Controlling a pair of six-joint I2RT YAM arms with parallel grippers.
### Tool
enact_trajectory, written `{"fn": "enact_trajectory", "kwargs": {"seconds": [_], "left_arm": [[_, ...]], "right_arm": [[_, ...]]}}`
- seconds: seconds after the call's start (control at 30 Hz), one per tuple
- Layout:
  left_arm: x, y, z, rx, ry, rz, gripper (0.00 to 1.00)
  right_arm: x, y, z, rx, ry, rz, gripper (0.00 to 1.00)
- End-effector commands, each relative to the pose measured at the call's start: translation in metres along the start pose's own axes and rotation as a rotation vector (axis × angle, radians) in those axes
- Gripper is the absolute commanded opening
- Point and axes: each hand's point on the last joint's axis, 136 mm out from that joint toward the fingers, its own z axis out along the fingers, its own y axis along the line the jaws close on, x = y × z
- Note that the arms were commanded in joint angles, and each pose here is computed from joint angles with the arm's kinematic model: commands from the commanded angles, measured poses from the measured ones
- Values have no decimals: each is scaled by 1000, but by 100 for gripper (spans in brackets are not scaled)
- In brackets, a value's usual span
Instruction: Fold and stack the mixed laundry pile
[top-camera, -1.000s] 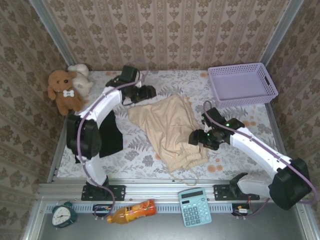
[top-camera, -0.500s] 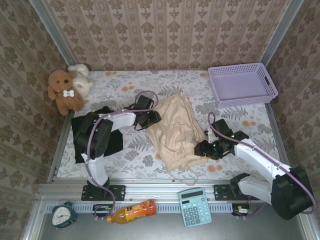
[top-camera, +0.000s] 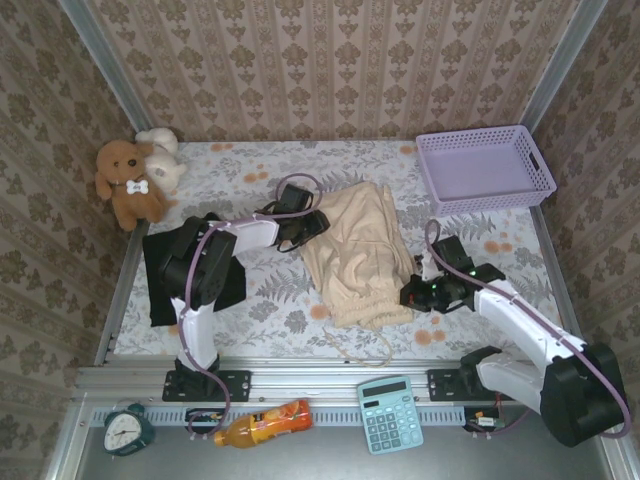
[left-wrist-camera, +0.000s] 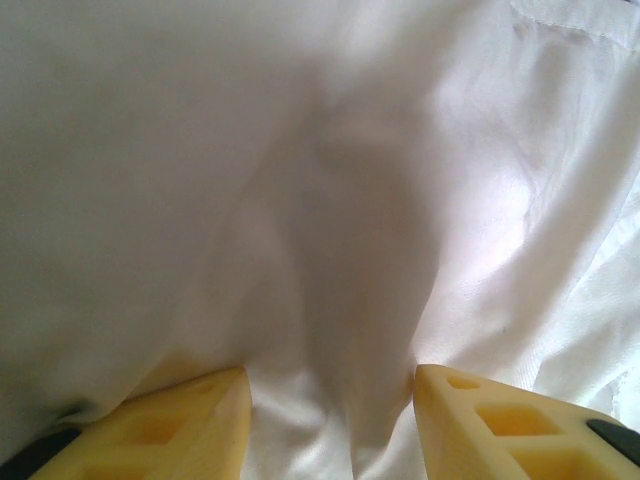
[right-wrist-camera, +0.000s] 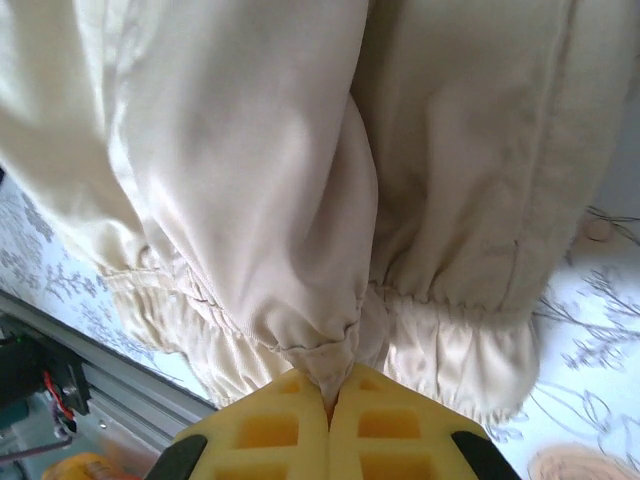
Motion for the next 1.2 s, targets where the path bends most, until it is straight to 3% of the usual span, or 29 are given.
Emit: {"fn": "enact_trajectory", "kwargs": {"seconds": [0.0, 0.27, 0.43, 0.5, 0.57, 0.6, 0.67, 0.7, 0.77, 0.83, 1.0, 1.17], "left_arm": [[30, 54, 19, -172, 114, -9, 49], [22, 49, 21, -175, 137, 8, 50], [14, 40, 20, -161, 144, 37, 54], [11, 34, 18, -153, 151, 55, 60], [6, 22, 13, -137, 160, 79, 76], [2, 14, 7, -130, 162, 98, 97], [-7, -2, -8, -124, 154, 146, 100], [-12, -12, -20, -122, 141, 177, 100], [-22, -29, -44, -115, 106, 238, 100], [-26, -41, -70, -110, 76, 282, 100], [6, -58, -105, -41, 76, 288, 97], [62, -64, -84, 87, 99, 127, 67]], "right_arm": [[15, -5, -26, 62, 29, 25, 0], [26, -76, -21, 386, -4, 268, 0], [16, -90, -6, 418, -38, 301, 0], [18, -82, 6, 365, 6, 307, 0], [18, -73, 11, 321, 43, 299, 1], [15, -68, 8, 307, 43, 282, 11], [5, -58, -7, 307, 10, 241, 43], [-4, -52, -19, 312, -28, 212, 51], [-17, -42, -41, 323, -95, 161, 58], [-33, -29, -54, 306, -157, 112, 54], [-64, -8, -30, 224, -132, 55, 21], [-80, -13, 12, 202, -87, 71, 14]]}}
